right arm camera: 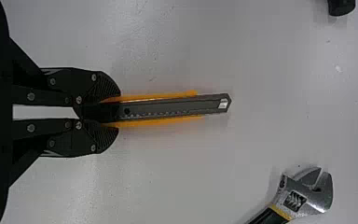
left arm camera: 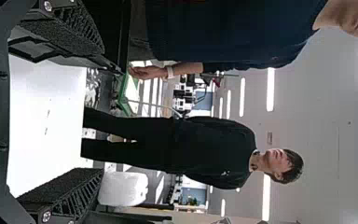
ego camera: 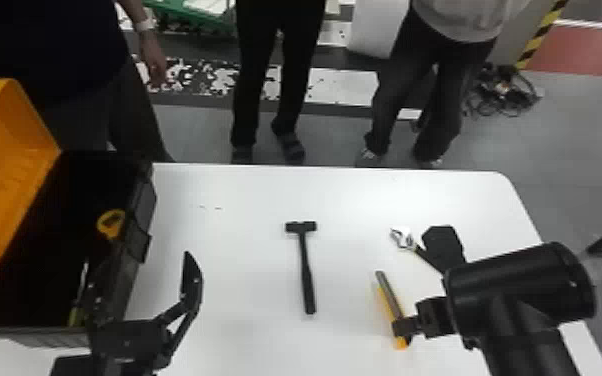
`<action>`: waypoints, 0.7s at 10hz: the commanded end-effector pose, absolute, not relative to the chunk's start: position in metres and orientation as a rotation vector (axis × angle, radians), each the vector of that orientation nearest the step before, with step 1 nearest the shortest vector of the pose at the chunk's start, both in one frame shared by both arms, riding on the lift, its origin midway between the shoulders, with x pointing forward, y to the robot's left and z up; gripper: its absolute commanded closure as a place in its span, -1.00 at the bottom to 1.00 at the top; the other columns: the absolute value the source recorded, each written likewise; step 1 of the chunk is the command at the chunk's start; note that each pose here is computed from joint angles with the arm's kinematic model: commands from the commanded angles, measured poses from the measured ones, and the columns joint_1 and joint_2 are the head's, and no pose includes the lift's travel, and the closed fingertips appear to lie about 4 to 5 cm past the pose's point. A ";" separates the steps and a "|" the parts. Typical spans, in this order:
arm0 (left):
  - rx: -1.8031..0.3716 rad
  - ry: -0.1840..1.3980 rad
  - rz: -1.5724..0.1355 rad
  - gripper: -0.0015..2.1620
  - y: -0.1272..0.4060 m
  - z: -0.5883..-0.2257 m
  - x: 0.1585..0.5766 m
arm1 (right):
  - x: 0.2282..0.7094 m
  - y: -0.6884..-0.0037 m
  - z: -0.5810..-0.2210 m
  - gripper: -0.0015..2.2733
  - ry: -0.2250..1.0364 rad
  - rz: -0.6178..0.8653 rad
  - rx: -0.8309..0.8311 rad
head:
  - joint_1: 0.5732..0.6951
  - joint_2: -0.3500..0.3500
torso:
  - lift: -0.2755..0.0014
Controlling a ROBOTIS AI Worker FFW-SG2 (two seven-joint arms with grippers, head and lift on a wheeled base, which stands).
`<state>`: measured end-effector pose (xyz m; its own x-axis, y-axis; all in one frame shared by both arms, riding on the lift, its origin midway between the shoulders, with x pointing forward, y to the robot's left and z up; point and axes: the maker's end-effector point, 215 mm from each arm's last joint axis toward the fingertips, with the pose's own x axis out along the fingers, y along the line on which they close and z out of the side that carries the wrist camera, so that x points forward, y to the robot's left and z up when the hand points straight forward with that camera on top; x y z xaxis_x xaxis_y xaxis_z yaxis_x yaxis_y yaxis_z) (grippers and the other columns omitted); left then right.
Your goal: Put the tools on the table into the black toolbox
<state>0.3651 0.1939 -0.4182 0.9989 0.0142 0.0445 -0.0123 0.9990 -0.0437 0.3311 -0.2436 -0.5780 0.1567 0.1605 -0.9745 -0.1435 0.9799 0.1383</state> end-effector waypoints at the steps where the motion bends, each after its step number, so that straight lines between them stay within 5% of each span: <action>1: -0.044 -0.058 0.010 -0.91 0.194 -0.412 0.367 | 0.336 -0.242 -0.569 0.98 1.365 0.216 0.015 | 1.00 -0.24 | 0.71; 7: -0.052 -0.138 -0.120 -0.91 0.167 -0.369 0.382 | 0.341 -0.215 -0.535 0.98 1.255 0.250 -0.038 | 1.00 -0.26 | 0.71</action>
<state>0.3797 0.1671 -0.3725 0.9842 -0.1149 0.1348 0.1214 0.9918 -0.0409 0.3441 -0.2216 -0.5370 0.2856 0.1614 -0.9446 -0.1928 0.9752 0.1084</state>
